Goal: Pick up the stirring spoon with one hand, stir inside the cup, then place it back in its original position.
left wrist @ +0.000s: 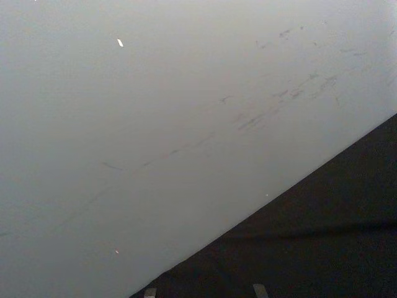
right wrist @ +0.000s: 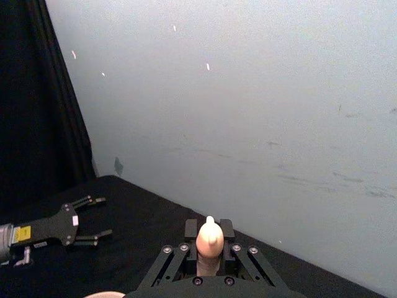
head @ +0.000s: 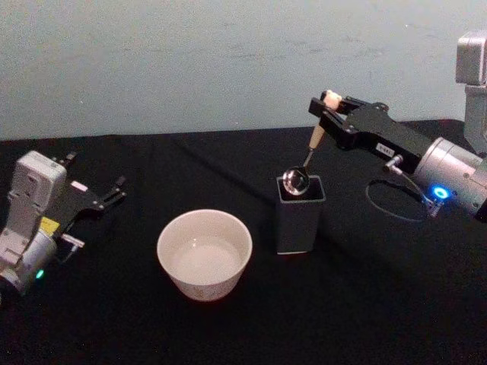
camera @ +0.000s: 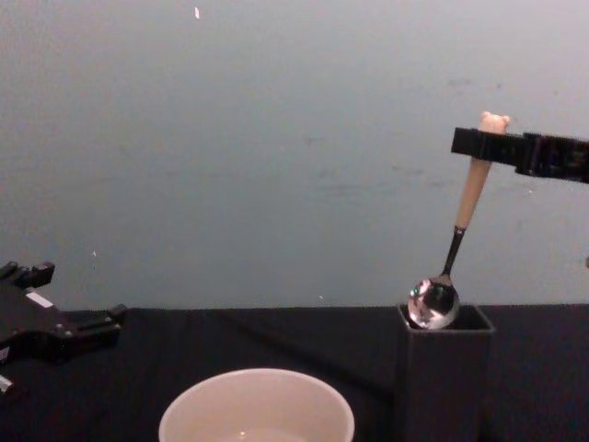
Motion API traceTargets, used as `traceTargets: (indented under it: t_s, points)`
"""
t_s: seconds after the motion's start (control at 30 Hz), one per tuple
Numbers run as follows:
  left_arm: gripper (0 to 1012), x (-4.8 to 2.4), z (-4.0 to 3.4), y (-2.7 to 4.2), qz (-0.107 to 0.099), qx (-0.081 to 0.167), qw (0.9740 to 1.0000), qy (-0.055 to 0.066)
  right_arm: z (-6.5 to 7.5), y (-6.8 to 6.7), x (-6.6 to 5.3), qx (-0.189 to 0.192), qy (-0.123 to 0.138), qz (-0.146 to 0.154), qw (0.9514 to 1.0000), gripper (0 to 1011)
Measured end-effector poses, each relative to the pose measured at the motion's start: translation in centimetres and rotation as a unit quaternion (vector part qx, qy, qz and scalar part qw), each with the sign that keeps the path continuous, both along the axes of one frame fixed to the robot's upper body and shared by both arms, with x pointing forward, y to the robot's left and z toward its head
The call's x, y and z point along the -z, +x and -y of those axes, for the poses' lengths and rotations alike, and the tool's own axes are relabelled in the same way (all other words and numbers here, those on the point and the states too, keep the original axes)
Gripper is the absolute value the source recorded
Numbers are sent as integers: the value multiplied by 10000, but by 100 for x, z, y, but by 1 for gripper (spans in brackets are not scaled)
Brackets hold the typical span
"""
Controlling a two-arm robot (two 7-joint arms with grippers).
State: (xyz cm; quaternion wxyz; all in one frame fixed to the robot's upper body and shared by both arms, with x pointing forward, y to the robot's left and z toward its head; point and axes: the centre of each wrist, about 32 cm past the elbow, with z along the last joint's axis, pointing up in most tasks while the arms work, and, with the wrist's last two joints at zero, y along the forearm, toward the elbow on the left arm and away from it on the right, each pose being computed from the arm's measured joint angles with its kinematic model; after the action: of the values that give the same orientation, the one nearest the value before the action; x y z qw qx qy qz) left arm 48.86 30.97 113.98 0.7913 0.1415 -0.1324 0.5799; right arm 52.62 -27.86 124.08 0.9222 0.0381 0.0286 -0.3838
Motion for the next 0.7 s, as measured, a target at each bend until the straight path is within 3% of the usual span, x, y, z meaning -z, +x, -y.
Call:
traceTargets:
  t_s: [0.3, 0.7]
  points:
    - [1001, 0, 0, 0, 0, 0, 10000, 0, -36, 12, -69, -67, 129, 132, 9998, 213]
    - [1001, 0, 0, 0, 0, 0, 10000, 0, -195, 49, -58, -385, 64, 220, 9990, 213]
